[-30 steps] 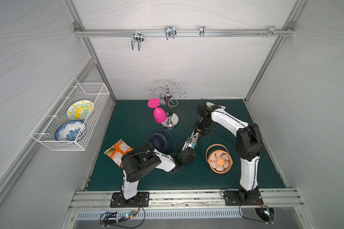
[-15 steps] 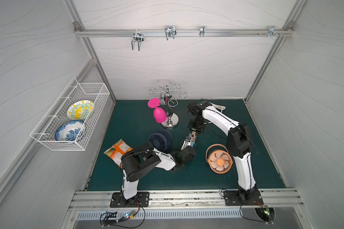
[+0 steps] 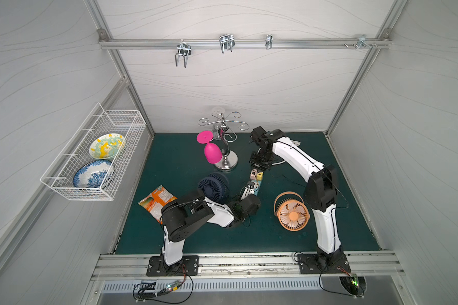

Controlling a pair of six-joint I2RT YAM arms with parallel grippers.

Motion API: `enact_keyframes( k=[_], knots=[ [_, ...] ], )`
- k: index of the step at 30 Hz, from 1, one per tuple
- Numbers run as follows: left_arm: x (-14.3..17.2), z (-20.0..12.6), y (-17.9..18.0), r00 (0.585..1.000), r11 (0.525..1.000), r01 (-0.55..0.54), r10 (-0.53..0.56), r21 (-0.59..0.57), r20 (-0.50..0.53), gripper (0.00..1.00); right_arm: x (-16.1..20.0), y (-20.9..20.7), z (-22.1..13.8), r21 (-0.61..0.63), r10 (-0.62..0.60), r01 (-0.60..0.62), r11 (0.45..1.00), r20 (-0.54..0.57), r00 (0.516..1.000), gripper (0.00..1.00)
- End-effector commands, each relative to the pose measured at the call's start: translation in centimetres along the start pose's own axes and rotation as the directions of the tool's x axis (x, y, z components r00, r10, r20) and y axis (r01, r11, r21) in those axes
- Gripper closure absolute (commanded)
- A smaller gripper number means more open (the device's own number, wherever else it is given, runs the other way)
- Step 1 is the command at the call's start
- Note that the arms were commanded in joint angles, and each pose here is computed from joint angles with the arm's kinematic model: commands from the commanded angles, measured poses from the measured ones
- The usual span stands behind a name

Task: Unplug the desk fan from the power strip
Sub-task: Remove the plug from the socket.

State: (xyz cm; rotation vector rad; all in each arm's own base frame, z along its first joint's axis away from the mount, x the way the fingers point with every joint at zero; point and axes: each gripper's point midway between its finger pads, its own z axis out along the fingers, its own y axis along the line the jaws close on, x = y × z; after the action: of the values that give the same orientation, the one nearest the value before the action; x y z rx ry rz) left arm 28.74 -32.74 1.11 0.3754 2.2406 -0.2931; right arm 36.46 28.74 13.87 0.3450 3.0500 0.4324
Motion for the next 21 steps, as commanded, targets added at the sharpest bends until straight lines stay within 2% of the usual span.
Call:
enact_keyframes(
  k=[1, 4, 7, 10, 12, 16, 21],
  knots=[
    [7.8, -0.1, 1.7, 0.962, 0.995, -0.099, 0.091, -0.018, -0.256, 0.96, 0.5, -0.5, -0.2, -0.026, 0.048, -0.049, 0.998, -0.054, 0.997, 1.0],
    [7.6, -0.1, 1.7, 0.963, 0.995, -0.1, 0.091, -0.023, -0.253, 0.95, 0.5, -0.8, -0.8, 0.001, 0.014, -0.014, 1.0, -0.016, 1.0, 1.0],
    [7.2, -0.3, 1.9, 0.962, 0.993, -0.11, 0.097, -0.039, -0.255, 0.85, 0.2, -1.0, -1.5, -0.017, 0.015, -0.015, 1.0, 0.009, 1.0, 1.0],
    [6.3, -1.0, 2.2, 0.967, 0.991, -0.122, 0.105, -0.059, -0.234, 0.62, -0.3, -0.9, -2.9, -0.032, 0.004, -0.002, 0.999, 0.059, 0.998, 1.0],
    [5.3, -1.6, 2.2, 0.97, 0.989, -0.131, 0.114, -0.067, -0.216, 0.52, -0.5, -0.4, -3.6, -0.051, -0.003, 0.006, 0.999, 0.071, 0.997, 1.0],
    [3.6, -2.8, 2.2, 0.975, 0.986, -0.146, 0.129, -0.083, -0.18, 0.42, -0.8, 0.7, -4.3, -0.075, -0.02, 0.026, 0.997, 0.073, 0.997, 1.0],
    [1.9, -4.4, 1.8, 0.979, 0.986, -0.15, 0.138, -0.075, -0.152, 0.34, -1.2, 1.8, -5.2, -0.118, -0.028, 0.039, 0.992, 0.095, 0.995, 1.0]
  ],
)
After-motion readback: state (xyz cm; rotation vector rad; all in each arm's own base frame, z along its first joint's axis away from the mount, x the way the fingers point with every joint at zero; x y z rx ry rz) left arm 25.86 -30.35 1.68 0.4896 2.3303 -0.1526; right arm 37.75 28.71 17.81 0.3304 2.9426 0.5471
